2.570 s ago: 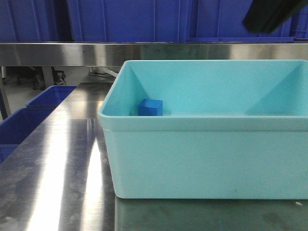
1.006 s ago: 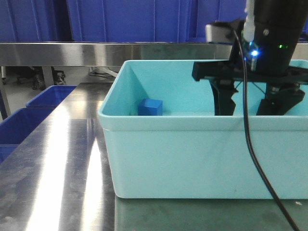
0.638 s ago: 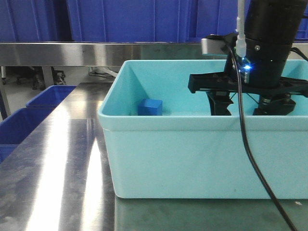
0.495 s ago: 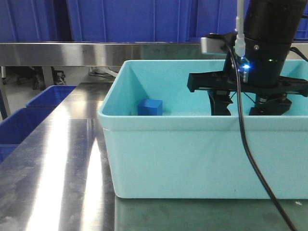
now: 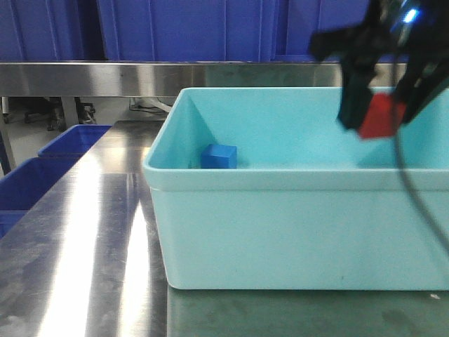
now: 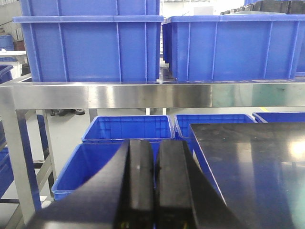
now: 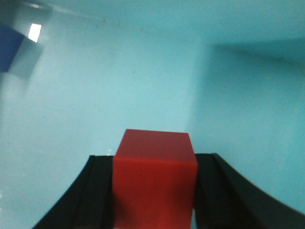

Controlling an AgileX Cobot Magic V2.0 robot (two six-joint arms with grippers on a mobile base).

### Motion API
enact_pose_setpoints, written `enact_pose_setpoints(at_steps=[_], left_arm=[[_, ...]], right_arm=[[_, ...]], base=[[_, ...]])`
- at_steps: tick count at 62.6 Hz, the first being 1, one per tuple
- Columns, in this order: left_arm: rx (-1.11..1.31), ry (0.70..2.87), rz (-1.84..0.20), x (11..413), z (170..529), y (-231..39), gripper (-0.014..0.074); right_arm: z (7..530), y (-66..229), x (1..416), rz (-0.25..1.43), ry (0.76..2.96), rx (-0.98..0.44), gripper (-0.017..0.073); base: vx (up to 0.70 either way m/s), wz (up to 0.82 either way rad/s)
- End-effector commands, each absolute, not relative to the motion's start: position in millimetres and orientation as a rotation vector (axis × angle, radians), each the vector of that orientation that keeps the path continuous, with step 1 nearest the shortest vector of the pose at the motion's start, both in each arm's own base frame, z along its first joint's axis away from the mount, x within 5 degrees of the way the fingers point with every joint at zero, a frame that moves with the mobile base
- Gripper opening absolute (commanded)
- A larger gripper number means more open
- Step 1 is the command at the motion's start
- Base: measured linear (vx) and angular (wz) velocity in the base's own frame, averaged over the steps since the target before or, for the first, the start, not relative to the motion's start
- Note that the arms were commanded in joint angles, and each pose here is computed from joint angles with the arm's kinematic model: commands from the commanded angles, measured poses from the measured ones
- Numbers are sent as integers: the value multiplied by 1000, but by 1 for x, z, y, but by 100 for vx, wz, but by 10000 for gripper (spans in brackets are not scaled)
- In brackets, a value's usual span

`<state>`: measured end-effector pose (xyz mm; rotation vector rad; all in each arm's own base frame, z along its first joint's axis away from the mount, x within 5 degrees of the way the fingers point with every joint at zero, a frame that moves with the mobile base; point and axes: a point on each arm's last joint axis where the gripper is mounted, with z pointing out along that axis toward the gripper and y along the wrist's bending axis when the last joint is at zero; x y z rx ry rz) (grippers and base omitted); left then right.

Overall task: Pick red cube and place on left shelf
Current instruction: 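Raise the held red cube out of the tub with the right gripper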

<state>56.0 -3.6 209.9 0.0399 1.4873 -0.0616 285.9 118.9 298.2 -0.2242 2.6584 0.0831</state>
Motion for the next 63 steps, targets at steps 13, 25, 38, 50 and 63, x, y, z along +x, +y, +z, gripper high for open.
enact_pose_setpoints(at_steps=[13, 25, 38, 50, 63], left_arm=[[30, 1415, -71, 55, 210, -3, 90], [30, 1415, -71, 55, 210, -3, 90], [30, 1415, -71, 55, 210, -3, 90], [30, 1415, -71, 55, 210, -3, 90], [30, 1415, -71, 55, 210, -3, 90]], right_arm=[[380, 64, 206, -88, 2281, -273, 191], [376, 33, 136, -35, 2111, -253, 191], [355, 7, 72, 47, 1888, -226, 191], [330, -3, 43, 93, 1747, -215, 191], [320, -5, 39, 102, 1723, -217, 191]], base=[[0, 0], [0, 0], [0, 0], [0, 0], [0, 0]])
